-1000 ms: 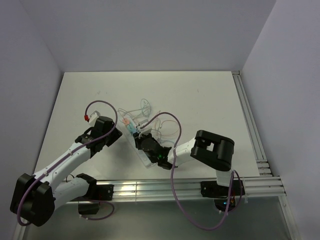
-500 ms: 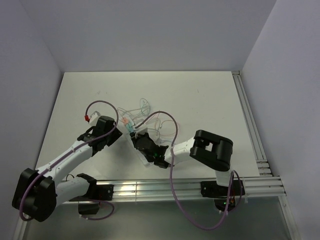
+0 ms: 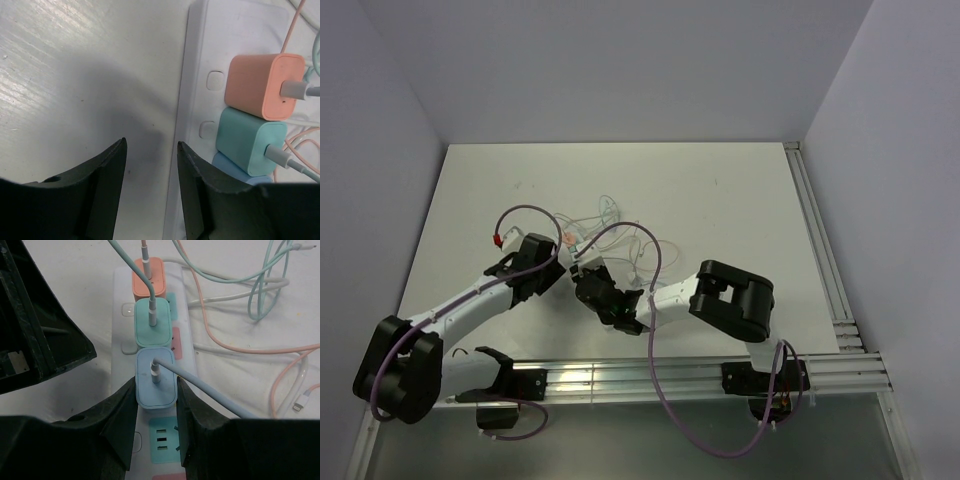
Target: Insert the plug
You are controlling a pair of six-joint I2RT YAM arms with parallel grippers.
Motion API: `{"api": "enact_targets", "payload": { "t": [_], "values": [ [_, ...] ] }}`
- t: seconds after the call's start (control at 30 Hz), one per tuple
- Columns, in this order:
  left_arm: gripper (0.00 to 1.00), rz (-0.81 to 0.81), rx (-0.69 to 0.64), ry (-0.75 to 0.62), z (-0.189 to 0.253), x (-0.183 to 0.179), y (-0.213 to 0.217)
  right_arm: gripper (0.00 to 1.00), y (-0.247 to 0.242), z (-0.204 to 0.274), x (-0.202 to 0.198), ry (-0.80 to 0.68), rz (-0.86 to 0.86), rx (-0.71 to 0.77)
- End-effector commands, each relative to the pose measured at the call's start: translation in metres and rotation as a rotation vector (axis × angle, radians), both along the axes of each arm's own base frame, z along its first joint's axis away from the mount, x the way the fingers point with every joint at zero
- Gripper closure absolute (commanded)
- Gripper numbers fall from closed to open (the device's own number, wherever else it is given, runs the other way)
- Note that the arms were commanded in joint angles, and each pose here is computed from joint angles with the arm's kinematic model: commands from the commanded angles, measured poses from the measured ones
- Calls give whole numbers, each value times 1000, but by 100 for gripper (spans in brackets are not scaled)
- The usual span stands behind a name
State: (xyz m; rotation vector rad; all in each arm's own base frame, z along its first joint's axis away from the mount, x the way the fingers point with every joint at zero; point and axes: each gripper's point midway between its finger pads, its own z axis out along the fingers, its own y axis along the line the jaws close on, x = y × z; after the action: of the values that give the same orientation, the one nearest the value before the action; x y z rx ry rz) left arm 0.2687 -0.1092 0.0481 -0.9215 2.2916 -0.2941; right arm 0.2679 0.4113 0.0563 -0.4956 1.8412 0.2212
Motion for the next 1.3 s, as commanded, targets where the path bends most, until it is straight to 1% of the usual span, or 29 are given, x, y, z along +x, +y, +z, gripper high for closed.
{"api": "enact_targets", "payload": {
  "t": [0.0, 0.1, 0.27, 0.4, 0.47, 0.53, 0.63, 0.7, 0.8, 0.9, 0.93, 1.0, 1.03, 1.1, 1.13, 1.2, 1.27],
  "values": [
    [50, 14, -30, -39, 5, 7, -3, 100, -105, -147, -54, 314, 53, -535],
    [49, 10, -37, -52, 7, 6, -3, 100, -115, -165, -62, 354, 37, -561],
    [49, 19, -26, -54, 9, 3, 1, 100, -110, -164, -62, 380, 46, -588],
    [48, 32, -22, -77, 18, 2, 6, 100, -111, -173, -67, 427, 44, -557],
    [48, 35, -27, -98, 25, 1, 7, 100, -119, -182, -71, 442, 39, -574],
    [46, 48, -24, -115, 31, -1, 11, 100, -123, -183, -73, 447, 24, -547],
    [41, 68, -25, -129, 36, -2, 15, 100, -119, -169, -68, 421, 5, -479],
    [38, 67, -34, -148, 43, -2, 15, 100, -112, -152, -59, 379, -19, -429],
    [36, 65, -43, -164, 51, -1, 14, 99, -99, -129, -46, 340, -23, -380],
    [35, 62, -47, -174, 57, -1, 14, 93, -78, -101, -33, 301, -12, -322],
    [35, 60, -50, -179, 59, -1, 14, 87, -69, -92, -29, 289, -3, -296],
    [34, 62, -45, -179, 60, -2, 15, 80, -58, -76, -25, 278, 19, -263],
    [33, 60, -46, -186, 62, -2, 15, 74, -50, -68, -21, 274, 24, -238],
    [32, 57, -45, -185, 64, -2, 15, 68, -45, -51, -14, 260, 29, -203],
    [32, 55, -46, -191, 66, -2, 15, 63, -39, -43, -12, 259, 43, -181],
    [30, 50, -51, -193, 67, -2, 14, 55, -33, -24, -7, 244, 57, -133],
    [30, 43, -54, -195, 68, -2, 13, 38, -26, -2, -6, 231, 79, -82]
  ]
}}
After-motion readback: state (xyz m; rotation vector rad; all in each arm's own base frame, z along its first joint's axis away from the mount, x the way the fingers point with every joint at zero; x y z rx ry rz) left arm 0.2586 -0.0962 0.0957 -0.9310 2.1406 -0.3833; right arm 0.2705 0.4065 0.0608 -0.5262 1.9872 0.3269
